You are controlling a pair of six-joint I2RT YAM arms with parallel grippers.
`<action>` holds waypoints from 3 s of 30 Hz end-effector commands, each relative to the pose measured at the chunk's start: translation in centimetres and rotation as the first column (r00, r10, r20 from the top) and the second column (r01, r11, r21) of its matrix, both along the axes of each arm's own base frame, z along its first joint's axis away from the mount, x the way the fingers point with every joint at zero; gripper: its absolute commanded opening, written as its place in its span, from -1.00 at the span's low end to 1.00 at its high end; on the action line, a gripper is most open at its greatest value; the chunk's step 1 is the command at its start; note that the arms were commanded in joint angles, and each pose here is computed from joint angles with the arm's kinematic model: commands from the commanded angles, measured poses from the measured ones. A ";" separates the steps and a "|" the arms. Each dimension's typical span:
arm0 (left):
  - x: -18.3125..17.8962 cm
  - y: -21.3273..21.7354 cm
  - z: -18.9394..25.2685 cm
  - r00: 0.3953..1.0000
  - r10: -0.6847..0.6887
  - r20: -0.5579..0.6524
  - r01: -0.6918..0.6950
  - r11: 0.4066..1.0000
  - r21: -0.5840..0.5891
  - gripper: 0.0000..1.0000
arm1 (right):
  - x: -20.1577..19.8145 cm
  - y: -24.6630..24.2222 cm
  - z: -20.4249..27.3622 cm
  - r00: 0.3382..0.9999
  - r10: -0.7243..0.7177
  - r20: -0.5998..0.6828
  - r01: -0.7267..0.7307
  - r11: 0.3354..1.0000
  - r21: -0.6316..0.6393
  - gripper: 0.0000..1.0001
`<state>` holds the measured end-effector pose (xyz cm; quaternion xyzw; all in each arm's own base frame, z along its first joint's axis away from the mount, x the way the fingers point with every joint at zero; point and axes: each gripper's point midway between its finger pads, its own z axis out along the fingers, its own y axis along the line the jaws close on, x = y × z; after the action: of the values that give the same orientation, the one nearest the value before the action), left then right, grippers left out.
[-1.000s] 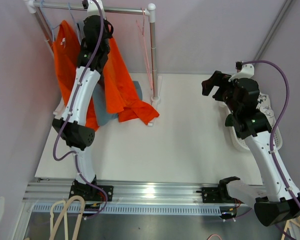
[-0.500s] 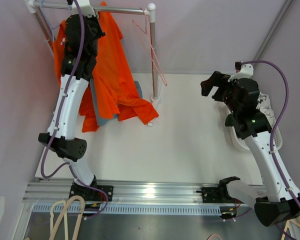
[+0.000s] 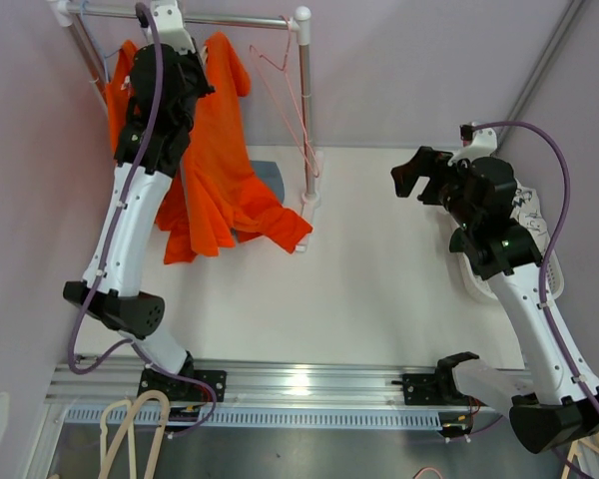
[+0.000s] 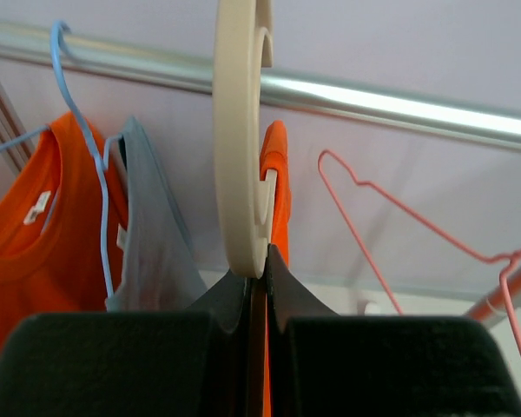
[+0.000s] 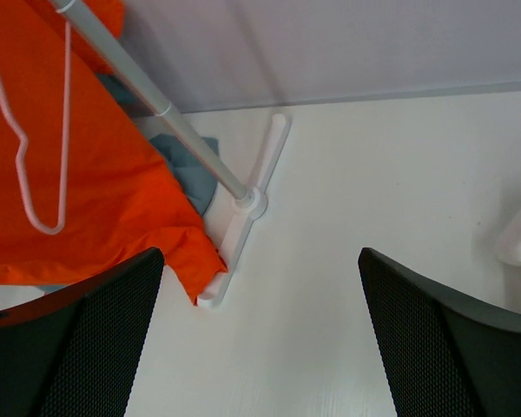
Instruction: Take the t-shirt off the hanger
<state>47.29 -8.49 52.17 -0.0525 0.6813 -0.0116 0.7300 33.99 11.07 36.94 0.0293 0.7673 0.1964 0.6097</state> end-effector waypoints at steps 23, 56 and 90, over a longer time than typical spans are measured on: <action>-10.6 1.2 -0.5 0.948 0.308 -0.082 -0.316 0.942 -0.111 -0.99 | -15.8 21.4 4.3 0.690 0.701 0.178 -0.696 0.711 -0.103 0.98; -5.9 -2.6 -1.3 0.891 0.451 -0.050 -0.452 0.892 -0.001 -0.99 | -18.0 27.7 3.7 0.807 0.550 0.215 -0.517 0.834 -0.192 -1.00; -13.1 -3.3 -2.9 0.967 0.095 -0.237 -0.128 0.984 -0.127 -0.99 | -10.7 25.3 -2.2 0.903 0.401 0.154 -0.362 0.903 -0.231 -1.00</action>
<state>38.22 -12.52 47.04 -0.1321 0.7604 0.0592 0.6331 21.03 36.28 31.30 -0.2259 0.7294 0.2152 0.6088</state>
